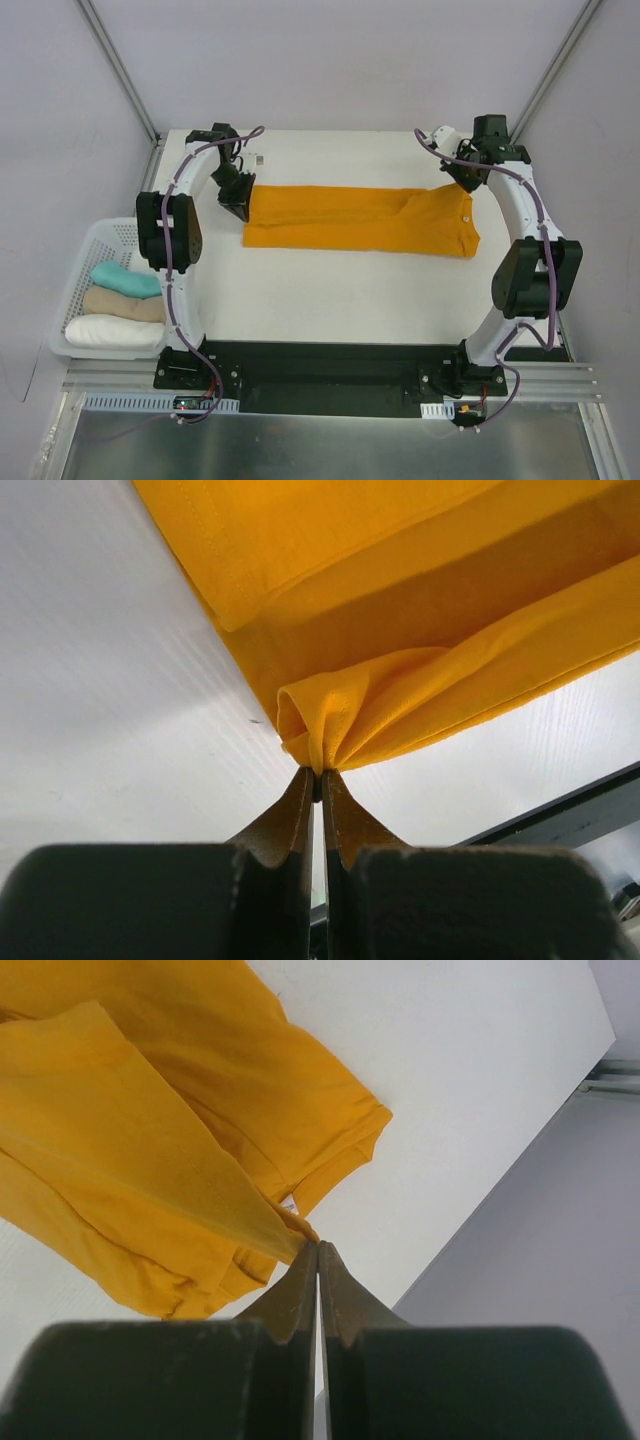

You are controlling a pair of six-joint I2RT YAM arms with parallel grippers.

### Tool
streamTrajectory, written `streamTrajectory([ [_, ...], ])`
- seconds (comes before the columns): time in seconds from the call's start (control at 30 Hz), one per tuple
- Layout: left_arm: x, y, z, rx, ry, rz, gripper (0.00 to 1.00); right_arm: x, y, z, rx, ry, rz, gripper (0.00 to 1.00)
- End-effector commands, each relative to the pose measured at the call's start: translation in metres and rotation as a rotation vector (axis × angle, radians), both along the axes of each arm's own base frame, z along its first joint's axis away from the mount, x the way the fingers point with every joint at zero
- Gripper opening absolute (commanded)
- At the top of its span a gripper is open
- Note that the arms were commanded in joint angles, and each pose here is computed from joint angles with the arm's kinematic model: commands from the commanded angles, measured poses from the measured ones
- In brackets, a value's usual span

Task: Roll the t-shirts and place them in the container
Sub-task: Fold the T-shirt at the center of the board.

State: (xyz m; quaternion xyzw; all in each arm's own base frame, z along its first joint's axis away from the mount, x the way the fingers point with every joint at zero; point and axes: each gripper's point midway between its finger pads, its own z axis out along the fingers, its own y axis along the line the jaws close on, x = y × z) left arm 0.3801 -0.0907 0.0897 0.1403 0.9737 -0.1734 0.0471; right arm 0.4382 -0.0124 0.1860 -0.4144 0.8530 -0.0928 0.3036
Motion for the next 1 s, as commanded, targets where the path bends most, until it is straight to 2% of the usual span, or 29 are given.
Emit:
streamTrajectory([
  [0.0,0.012,0.011,0.001,0.04,-0.015,0.01,0.0,0.021,-0.002,0.01,-0.012,-0.042,0.022,0.01],
  [0.67,0.06,0.014,-0.023,0.078,-0.075,-0.007,0.0,0.059,-0.01,-0.03,-0.056,0.02,0.004,0.01],
  [0.73,0.063,0.016,-0.023,0.09,-0.082,0.007,0.16,0.063,-0.015,-0.034,-0.071,0.019,-0.024,0.01],
  [0.8,0.067,0.026,-0.023,0.153,-0.095,0.042,0.38,0.069,-0.028,-0.039,-0.114,0.016,-0.105,0.02],
  [0.83,0.065,0.032,-0.023,0.188,-0.094,0.057,0.43,0.075,-0.03,-0.033,-0.122,-0.006,-0.133,0.17],
  [0.87,0.068,0.041,-0.011,0.241,-0.137,0.075,0.49,0.077,-0.032,-0.03,-0.128,-0.019,-0.16,0.25],
  [0.93,0.068,0.05,0.004,0.284,-0.176,0.1,0.58,0.078,-0.035,-0.014,-0.133,-0.071,-0.218,0.35],
  [0.97,0.064,0.053,0.019,0.294,-0.208,0.112,0.59,0.073,-0.035,-0.015,-0.13,-0.069,-0.225,0.37],
])
